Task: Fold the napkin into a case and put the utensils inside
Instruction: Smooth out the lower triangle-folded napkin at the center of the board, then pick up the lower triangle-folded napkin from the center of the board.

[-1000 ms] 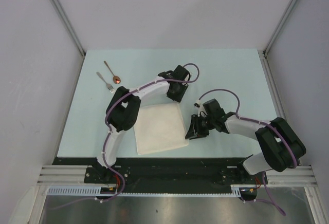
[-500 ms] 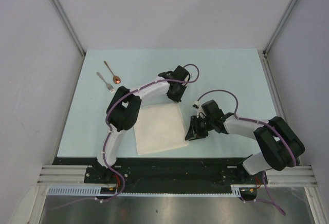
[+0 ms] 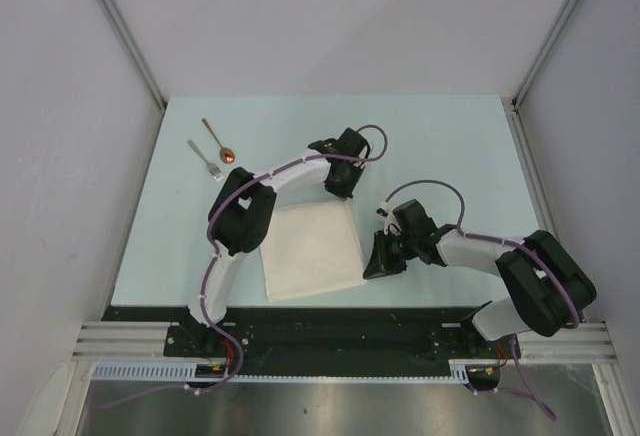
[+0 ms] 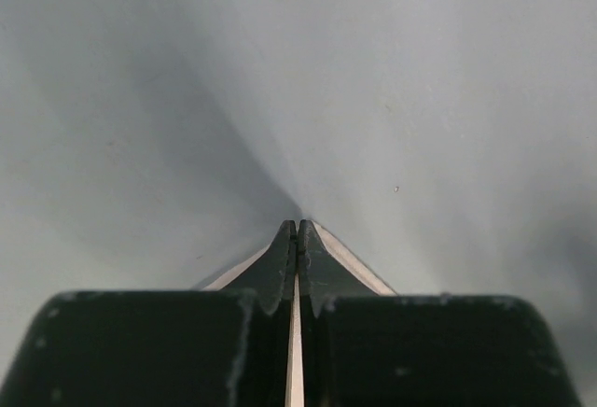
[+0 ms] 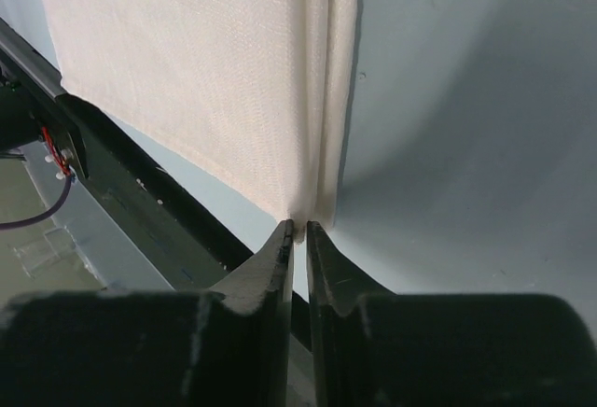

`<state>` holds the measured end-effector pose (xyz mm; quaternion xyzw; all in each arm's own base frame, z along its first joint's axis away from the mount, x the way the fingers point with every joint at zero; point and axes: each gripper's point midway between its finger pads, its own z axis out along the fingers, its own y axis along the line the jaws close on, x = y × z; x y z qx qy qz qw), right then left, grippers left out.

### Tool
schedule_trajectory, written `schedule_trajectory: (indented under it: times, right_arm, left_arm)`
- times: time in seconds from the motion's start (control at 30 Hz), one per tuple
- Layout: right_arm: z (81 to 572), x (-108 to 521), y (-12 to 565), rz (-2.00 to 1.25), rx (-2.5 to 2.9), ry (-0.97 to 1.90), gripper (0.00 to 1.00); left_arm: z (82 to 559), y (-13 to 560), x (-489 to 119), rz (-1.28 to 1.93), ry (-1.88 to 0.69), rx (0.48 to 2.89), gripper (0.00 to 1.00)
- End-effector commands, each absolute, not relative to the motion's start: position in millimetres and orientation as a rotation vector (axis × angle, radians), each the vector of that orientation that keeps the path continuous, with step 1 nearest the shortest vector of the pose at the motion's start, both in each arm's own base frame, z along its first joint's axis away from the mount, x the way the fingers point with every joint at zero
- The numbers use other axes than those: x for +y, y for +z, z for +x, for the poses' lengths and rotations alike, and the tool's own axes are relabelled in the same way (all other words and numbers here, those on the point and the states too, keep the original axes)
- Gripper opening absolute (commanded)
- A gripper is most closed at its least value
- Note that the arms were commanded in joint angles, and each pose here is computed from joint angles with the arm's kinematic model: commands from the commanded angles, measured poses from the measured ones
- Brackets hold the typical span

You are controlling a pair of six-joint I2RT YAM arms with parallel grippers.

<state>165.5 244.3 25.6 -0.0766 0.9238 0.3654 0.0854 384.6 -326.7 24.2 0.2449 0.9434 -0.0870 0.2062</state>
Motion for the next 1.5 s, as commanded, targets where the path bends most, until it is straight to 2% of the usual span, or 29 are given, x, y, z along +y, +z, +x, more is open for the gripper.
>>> schedule_trajectory:
  times: [0.0,0.07,0.43,0.77,0.87,0.9,0.93,0.97,1.0,1.03,1.07,1.1,1.17,1.2,1.3,1.33,1.4,1.43,1.47]
  right_arm:
    - [158,248,27,-0.227,2.74,1.141,0.11]
    - [157,250,22,-0.222,2.748,1.145,0.0]
    - [136,234,1,-0.08,2.772,1.047,0.0]
    - [156,206,-1,-0.022,2.767,0.893,0.0]
    - [155,199,-1,-0.01,2.78,0.846,0.0]
    - [157,198,1,-0.011,2.775,0.833,0.0]
    - [160,194,1,-0.005,2.771,0.8,0.0]
    - [159,191,4,-0.003,2.779,0.781,0.04]
    - [166,193,11,-0.023,2.758,0.765,0.17]
    - [172,191,15,-0.026,2.742,0.717,0.22]
    - [170,188,20,-0.038,2.75,0.676,0.27]
    - [169,191,25,-0.073,2.744,0.655,0.37]
    - [178,195,43,-0.09,2.711,0.606,0.42]
    - [178,200,51,-0.124,2.695,0.595,0.5]
    - [192,210,75,-0.144,2.644,0.514,0.56]
    - [194,216,79,-0.161,2.625,0.478,0.57]
    - [207,239,98,-0.165,2.573,0.491,0.58]
    - [207,252,92,-0.202,2.576,0.443,0.59]
    - [216,273,108,-0.18,2.534,0.481,0.59]
  left_arm:
    - [399,29,-332,0.617,-0.276,2.612,0.0]
    - [401,26,-332,0.591,-0.281,2.624,0.0]
    - [426,56,-333,0.355,-0.302,2.511,0.0]
    - [429,59,-338,0.409,-0.328,2.485,0.0]
    - [429,80,-335,0.401,-0.335,2.458,0.23]
    - [427,87,-335,0.395,-0.339,2.457,0.36]
    - [429,111,-335,0.379,-0.356,2.42,0.39]
    - [429,122,-334,0.367,-0.36,2.409,0.42]
    - [429,137,-331,0.344,-0.354,2.392,0.47]
    - [425,161,-323,0.328,-0.342,2.367,0.49]
    - [427,175,-312,0.302,-0.298,2.339,0.61]
    - [425,184,-304,0.302,-0.275,2.328,0.68]
    - [420,211,-276,0.262,-0.22,2.308,0.75]
    - [418,217,-265,0.244,-0.204,2.31,0.75]
    - [403,236,-212,0.107,-0.172,2.309,0.77]
    - [398,220,-183,0.026,-0.125,2.352,0.77]
    - [379,238,-145,-0.157,-0.138,2.306,0.76]
    - [368,213,-113,-0.256,-0.088,2.348,0.76]
    - [361,216,-96,-0.328,-0.093,2.316,0.76]
